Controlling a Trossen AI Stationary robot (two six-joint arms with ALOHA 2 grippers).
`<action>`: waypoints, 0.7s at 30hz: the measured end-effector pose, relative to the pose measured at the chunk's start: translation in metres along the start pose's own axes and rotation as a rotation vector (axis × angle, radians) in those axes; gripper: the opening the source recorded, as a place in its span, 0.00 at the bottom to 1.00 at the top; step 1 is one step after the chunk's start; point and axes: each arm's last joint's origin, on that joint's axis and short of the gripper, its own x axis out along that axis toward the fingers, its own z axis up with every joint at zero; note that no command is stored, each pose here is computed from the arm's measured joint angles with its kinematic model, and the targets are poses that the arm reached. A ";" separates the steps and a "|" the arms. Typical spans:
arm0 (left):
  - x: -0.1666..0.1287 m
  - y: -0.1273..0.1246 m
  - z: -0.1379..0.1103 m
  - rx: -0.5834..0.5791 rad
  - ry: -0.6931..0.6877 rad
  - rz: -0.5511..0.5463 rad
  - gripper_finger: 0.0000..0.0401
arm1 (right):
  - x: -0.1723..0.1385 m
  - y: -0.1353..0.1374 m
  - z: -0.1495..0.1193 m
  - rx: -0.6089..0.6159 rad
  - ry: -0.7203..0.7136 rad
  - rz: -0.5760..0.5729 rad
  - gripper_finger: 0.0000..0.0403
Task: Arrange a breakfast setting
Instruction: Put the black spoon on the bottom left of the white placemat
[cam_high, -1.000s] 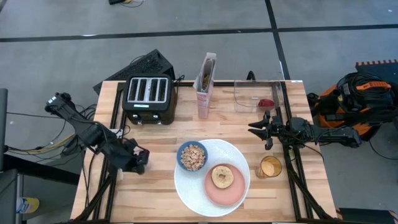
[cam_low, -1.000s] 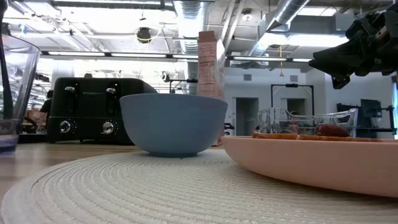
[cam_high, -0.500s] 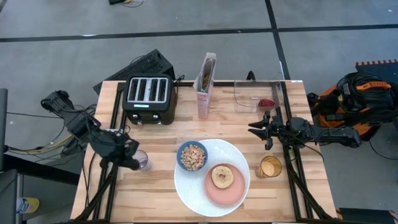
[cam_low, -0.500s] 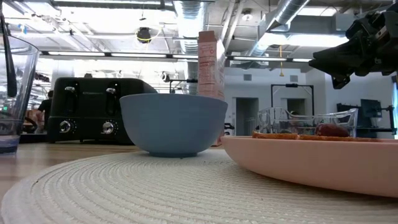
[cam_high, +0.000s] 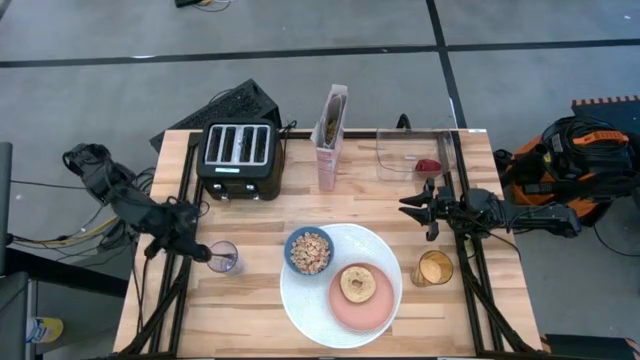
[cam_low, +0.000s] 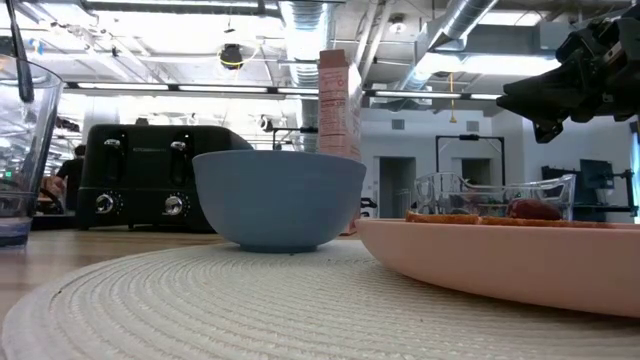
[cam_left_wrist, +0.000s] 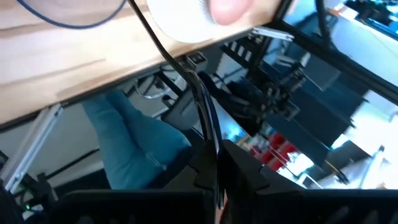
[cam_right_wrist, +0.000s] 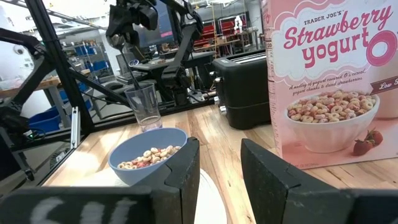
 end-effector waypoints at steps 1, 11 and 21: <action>-0.004 0.001 0.001 0.000 0.008 -0.011 0.01 | 0.000 0.000 0.000 0.000 0.000 0.000 0.34; -0.029 0.008 0.006 0.050 0.057 -0.099 0.01 | 0.000 0.000 0.000 0.000 0.000 0.000 0.34; -0.020 -0.003 0.004 0.180 -0.078 -0.208 0.01 | 0.000 0.000 0.000 0.000 0.000 0.000 0.34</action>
